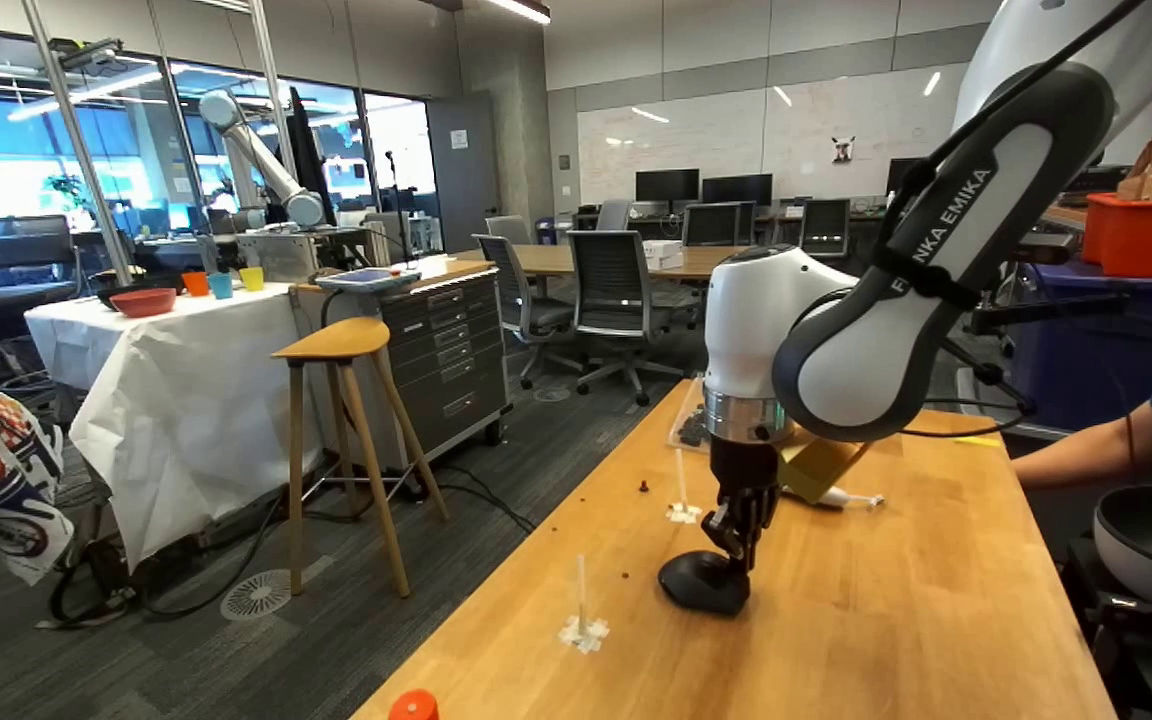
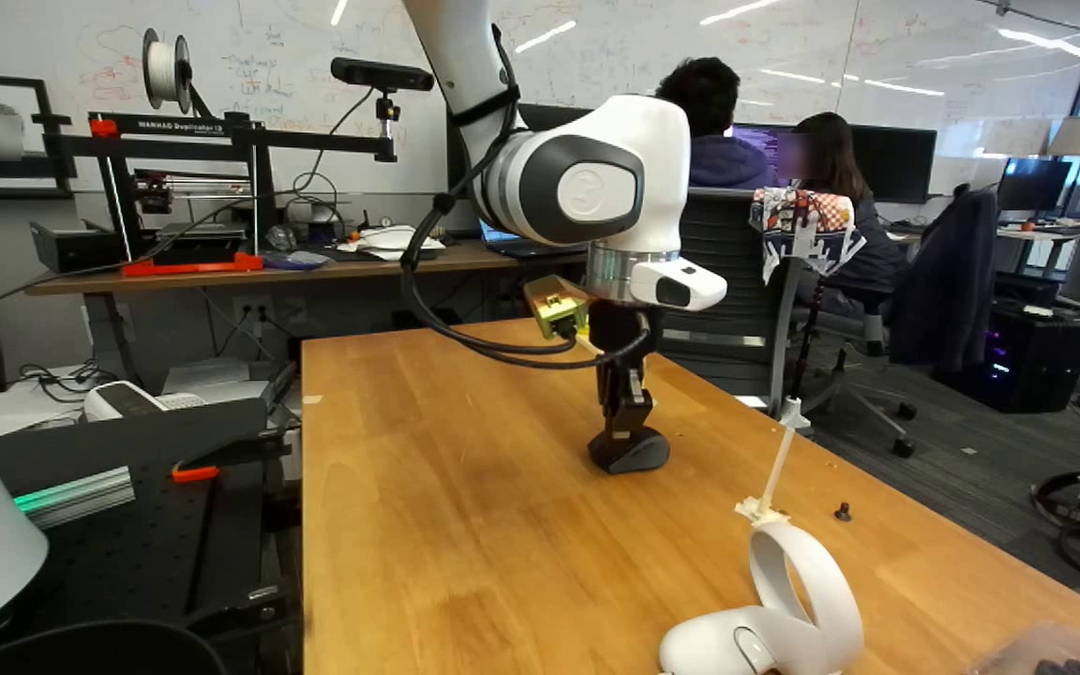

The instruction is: Left click the mouse

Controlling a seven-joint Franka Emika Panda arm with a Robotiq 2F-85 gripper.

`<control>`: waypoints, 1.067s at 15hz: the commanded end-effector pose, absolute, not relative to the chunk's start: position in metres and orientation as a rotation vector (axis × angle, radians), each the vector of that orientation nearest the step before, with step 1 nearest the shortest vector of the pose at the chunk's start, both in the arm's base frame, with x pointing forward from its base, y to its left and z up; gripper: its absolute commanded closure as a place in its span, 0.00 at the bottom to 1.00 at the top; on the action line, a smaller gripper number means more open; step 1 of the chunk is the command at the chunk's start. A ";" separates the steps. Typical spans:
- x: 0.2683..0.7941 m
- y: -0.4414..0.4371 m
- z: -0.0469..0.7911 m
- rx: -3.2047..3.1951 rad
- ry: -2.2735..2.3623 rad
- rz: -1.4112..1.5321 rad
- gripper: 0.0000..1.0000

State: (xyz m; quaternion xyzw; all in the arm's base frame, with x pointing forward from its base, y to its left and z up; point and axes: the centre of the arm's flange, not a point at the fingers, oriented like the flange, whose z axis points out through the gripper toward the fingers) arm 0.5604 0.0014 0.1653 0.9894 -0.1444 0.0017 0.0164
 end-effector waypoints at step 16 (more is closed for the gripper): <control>0.597 -0.016 0.309 3.090 -0.504 0.344 0.88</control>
